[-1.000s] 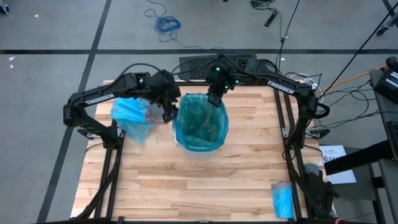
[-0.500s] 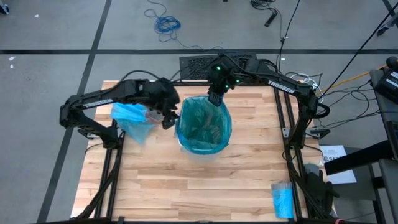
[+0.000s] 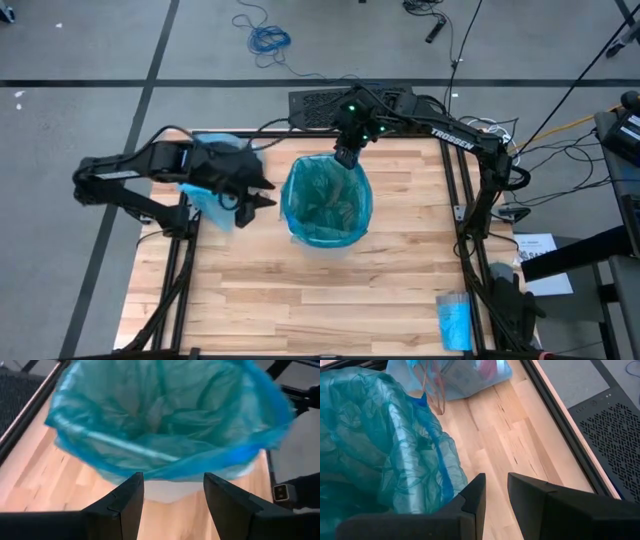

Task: Place trash/remove bag and relplace
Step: Insert the new blue trash bag into the white trash bin

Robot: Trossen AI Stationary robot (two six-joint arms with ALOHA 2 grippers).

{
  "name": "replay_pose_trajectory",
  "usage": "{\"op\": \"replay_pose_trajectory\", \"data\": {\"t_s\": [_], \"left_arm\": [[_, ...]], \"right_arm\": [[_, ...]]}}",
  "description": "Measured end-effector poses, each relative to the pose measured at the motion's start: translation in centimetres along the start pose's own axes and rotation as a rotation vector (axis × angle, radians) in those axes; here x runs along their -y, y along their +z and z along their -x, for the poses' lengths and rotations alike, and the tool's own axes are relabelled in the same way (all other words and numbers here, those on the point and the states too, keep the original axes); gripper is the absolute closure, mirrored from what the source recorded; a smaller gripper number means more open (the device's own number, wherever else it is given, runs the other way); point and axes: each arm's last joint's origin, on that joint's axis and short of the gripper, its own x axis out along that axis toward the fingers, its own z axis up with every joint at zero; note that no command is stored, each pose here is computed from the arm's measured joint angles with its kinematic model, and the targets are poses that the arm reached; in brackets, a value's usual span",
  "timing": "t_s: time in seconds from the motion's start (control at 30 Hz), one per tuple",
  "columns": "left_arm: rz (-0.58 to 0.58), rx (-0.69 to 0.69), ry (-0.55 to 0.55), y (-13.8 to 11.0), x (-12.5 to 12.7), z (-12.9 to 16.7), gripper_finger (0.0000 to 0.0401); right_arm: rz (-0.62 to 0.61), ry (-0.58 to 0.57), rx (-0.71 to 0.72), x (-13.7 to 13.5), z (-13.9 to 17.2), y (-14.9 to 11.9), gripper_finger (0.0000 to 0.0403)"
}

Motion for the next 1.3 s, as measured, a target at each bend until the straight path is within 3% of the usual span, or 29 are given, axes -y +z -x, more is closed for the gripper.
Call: {"op": "replay_pose_trajectory", "data": {"t_s": [0.13, 0.23, 0.37, 0.53, 0.63, 0.8, 0.87, 0.93, 1.1, 1.3], "left_arm": [[0.076, 0.04, -0.019, 0.4, 1.0, -0.5, 0.02], [0.255, 0.074, 0.002, 0.9, 1.0, -1.2, 0.0201], [0.487, 0.201, 0.029, 1.7, 1.6, -1.1, 0.021], [0.664, 0.263, -0.052, 2.2, 2.7, -0.9, 0.0221], [0.788, 0.257, -0.052, 1.8, 3.3, -0.9, 0.0221], [0.922, 0.237, -0.021, 0.8, 4.6, -0.7, 0.0221], [0.96, 0.225, 0.02, 0.1, 5.0, -0.7, 0.0221], [0.999, 0.214, 0.045, -0.4, 5.8, -1.0, 0.0221], [1.045, 0.175, -0.015, -1.0, 9.1, -2.9, 0.0221], [1.049, 0.146, -0.013, -2.4, 13.1, -6.5, 0.0221]], "right_arm": [[-0.012, -0.001, 0.0, 0.1, 0.0, 0.0, 0.033], [-0.03, -0.045, 0.002, 0.3, 0.1, 0.0, 0.033], [0.033, -0.209, 0.025, 0.7, 1.1, 0.0, 0.033], [0.133, -0.34, 0.109, 0.8, 4.2, 0.0, 0.033], [0.177, -0.421, 0.161, 0.8, 7.1, -0.3, 0.033], [0.181, -0.461, 0.185, 1.6, 11.6, -2.0, 0.033], [0.179, -0.42, 0.153, 2.1, 12.7, -2.9, 0.033], [0.169, -0.307, 0.129, 2.5, 13.3, -3.7, 0.033], [0.156, 0.007, 0.145, 2.9, 12.9, -4.9, 0.033], [0.191, 0.047, 0.122, 3.4, 9.8, -5.7, 0.033]]}}
